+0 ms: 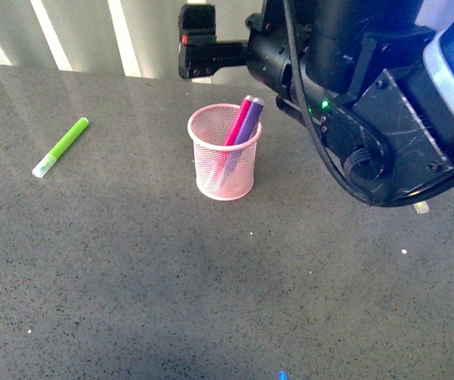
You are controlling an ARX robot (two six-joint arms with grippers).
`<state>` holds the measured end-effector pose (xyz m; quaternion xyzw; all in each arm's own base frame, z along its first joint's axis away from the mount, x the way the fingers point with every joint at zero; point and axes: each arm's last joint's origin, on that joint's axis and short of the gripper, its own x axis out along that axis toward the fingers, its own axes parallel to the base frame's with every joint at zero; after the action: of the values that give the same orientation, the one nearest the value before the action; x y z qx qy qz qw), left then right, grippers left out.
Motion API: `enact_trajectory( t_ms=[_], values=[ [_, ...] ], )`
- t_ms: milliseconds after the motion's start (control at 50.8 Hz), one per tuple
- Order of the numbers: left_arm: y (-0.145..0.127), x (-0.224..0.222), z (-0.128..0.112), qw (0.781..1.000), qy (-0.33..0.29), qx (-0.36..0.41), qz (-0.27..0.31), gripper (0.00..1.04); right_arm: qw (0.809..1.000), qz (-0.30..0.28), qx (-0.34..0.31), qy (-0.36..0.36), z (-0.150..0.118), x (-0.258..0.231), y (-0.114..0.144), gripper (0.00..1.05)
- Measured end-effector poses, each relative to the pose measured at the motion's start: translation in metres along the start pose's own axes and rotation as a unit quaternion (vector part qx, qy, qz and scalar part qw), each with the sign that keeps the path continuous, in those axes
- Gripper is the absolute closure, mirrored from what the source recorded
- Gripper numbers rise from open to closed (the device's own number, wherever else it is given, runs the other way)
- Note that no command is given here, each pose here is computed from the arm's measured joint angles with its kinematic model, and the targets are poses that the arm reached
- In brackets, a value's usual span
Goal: Insert purple and pink pens into pink cup
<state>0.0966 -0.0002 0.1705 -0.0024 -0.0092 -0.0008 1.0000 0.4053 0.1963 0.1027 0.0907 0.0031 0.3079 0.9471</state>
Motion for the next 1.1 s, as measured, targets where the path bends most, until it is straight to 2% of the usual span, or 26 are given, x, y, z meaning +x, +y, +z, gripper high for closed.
enact_trajectory(
  t_ms=[59, 177, 295, 492, 630, 728, 807, 906, 1024, 1102],
  values=[
    [0.0, 0.0, 0.0, 1.0, 0.0, 0.0, 0.0, 0.07, 1.0, -0.011, -0.007, -0.016, 0.013, -0.005, 0.003, 0.07],
    [0.0, 0.0, 0.0, 1.0, 0.0, 0.0, 0.0, 0.07, 0.995, -0.044, -0.052, -0.066, 0.056, -0.027, 0.011, 0.07],
    [0.0, 0.0, 0.0, 1.0, 0.0, 0.0, 0.0, 0.07, 0.989, -0.083, -0.089, -0.09, 0.08, -0.056, 0.011, 0.07],
    [0.0, 0.0, 0.0, 1.0, 0.0, 0.0, 0.0, 0.07, 0.973, -0.18, -0.136, -0.057, 0.09, -0.119, -0.004, 0.07],
    [0.0, 0.0, 0.0, 1.0, 0.0, 0.0, 0.0, 0.07, 0.95, -0.255, -0.176, -0.028, 0.092, -0.169, -0.012, 0.07],
    [0.0, 0.0, 0.0, 1.0, 0.0, 0.0, 0.0, 0.07, 0.935, -0.291, -0.201, -0.014, 0.093, -0.202, -0.013, 0.07],
    [0.0, 0.0, 0.0, 1.0, 0.0, 0.0, 0.0, 0.07, 0.93, -0.304, -0.205, 0.0, 0.091, -0.216, -0.015, 0.08],
    [0.0, 0.0, 0.0, 1.0, 0.0, 0.0, 0.0, 0.07, 0.942, -0.299, -0.149, 0.023, 0.085, -0.24, -0.019, 0.23],
    [0.0, 0.0, 0.0, 1.0, 0.0, 0.0, 0.0, 0.07, 0.944, -0.306, -0.119, 0.015, 0.077, -0.263, -0.018, 0.38],
    [0.0, 0.0, 0.0, 1.0, 0.0, 0.0, 0.0, 0.07, 0.948, -0.301, -0.1, 0.019, 0.074, -0.286, -0.016, 0.57]
  ],
)
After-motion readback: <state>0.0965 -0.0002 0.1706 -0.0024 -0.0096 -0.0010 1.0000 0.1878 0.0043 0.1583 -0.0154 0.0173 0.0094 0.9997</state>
